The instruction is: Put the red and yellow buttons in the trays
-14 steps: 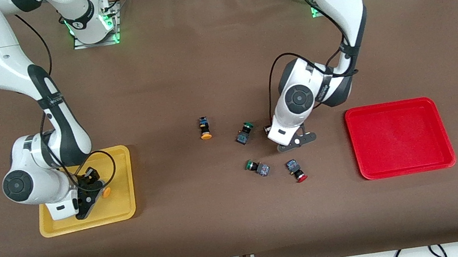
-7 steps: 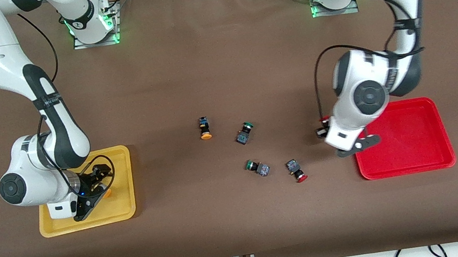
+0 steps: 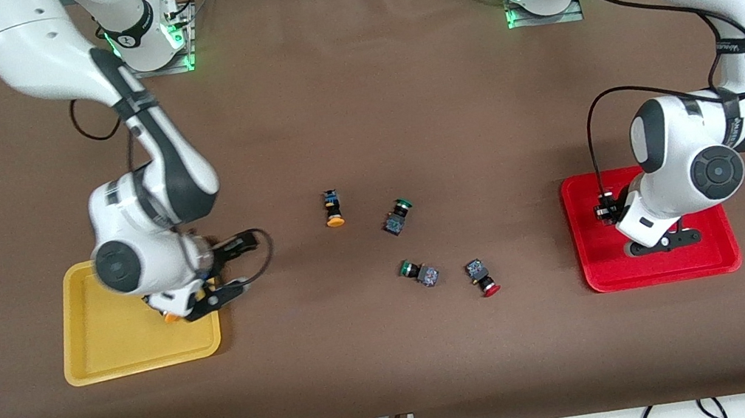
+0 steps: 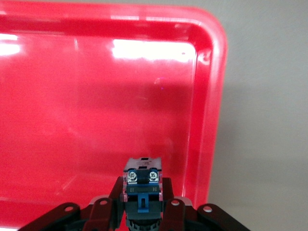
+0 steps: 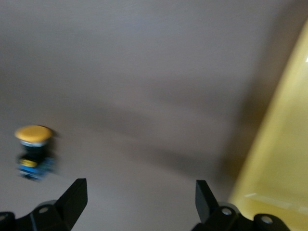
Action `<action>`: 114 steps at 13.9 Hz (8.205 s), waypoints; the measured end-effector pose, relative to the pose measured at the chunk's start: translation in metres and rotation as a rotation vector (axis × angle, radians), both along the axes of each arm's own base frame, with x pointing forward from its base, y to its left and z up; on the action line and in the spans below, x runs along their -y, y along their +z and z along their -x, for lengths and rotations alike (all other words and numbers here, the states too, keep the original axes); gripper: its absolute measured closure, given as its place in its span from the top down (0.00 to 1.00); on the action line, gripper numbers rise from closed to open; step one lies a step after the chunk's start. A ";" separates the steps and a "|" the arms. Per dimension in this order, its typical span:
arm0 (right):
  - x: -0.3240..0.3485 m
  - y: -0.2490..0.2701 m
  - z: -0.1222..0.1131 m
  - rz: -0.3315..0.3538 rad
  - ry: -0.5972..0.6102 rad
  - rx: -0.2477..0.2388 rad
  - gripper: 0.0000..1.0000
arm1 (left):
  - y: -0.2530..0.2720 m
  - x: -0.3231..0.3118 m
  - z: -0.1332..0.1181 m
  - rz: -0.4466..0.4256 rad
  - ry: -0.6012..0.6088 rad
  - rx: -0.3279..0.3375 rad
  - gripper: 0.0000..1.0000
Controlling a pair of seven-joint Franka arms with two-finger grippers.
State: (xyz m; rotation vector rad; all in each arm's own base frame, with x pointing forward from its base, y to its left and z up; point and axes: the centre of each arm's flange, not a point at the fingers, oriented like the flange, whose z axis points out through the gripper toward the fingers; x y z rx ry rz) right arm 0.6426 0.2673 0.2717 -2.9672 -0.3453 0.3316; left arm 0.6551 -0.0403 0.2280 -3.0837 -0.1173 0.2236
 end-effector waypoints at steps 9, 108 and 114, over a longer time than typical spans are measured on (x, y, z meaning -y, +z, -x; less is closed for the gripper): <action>-0.159 -0.057 0.100 0.083 -0.325 0.034 0.99 | 0.021 0.011 -0.004 0.015 -0.016 0.079 0.96; 0.135 0.324 0.074 0.136 -0.038 0.233 1.00 | 0.370 -0.024 0.080 0.015 -0.121 0.174 1.00; 0.156 0.337 0.069 0.139 -0.071 0.250 1.00 | 0.368 -0.024 0.080 0.015 -0.121 0.170 1.00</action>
